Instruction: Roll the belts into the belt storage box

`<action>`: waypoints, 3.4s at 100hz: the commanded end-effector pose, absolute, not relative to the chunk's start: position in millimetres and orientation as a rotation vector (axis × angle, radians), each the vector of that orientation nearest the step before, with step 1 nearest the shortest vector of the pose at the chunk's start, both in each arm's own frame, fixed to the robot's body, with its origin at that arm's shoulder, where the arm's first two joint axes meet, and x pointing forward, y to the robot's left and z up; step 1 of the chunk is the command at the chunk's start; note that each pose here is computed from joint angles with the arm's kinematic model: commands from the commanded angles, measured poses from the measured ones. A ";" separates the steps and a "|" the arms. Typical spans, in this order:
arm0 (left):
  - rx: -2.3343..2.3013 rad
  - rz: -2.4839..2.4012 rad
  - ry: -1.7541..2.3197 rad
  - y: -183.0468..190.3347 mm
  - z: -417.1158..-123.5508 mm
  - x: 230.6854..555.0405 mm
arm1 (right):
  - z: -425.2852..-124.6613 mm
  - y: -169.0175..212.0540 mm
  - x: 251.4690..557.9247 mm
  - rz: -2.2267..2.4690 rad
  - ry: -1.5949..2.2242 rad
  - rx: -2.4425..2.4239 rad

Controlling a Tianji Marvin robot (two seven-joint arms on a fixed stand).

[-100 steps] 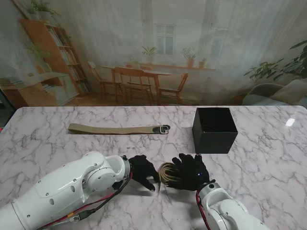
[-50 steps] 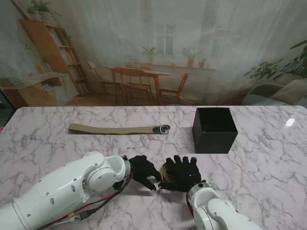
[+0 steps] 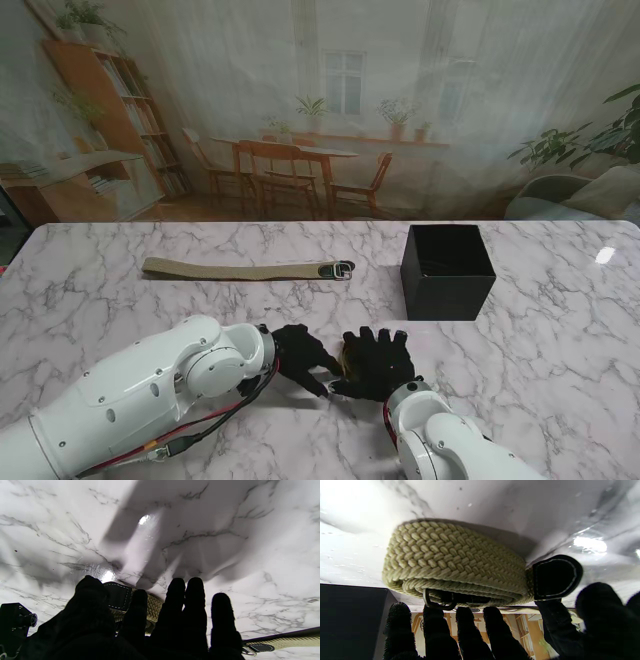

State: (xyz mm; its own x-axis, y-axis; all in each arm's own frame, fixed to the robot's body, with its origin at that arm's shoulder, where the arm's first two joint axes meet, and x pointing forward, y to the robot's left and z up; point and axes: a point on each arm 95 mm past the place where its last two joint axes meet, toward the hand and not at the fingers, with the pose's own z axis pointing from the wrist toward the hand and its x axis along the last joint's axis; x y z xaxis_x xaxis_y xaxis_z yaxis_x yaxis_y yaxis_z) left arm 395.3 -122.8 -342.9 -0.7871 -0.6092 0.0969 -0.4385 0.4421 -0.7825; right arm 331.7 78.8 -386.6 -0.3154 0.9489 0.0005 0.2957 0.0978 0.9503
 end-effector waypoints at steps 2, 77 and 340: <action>-0.973 -1.173 2.560 -114.5 -368.4 384.6 | -389.9 79.5 333.0 1.209 1.717 1.235; -0.948 -1.161 2.492 -95.3 -353.1 381.1 | -398.3 61.4 336.8 1.157 1.701 1.181; -0.884 -1.134 1.843 53.6 -316.0 379.3 | -247.4 -52.3 500.4 1.109 1.549 0.642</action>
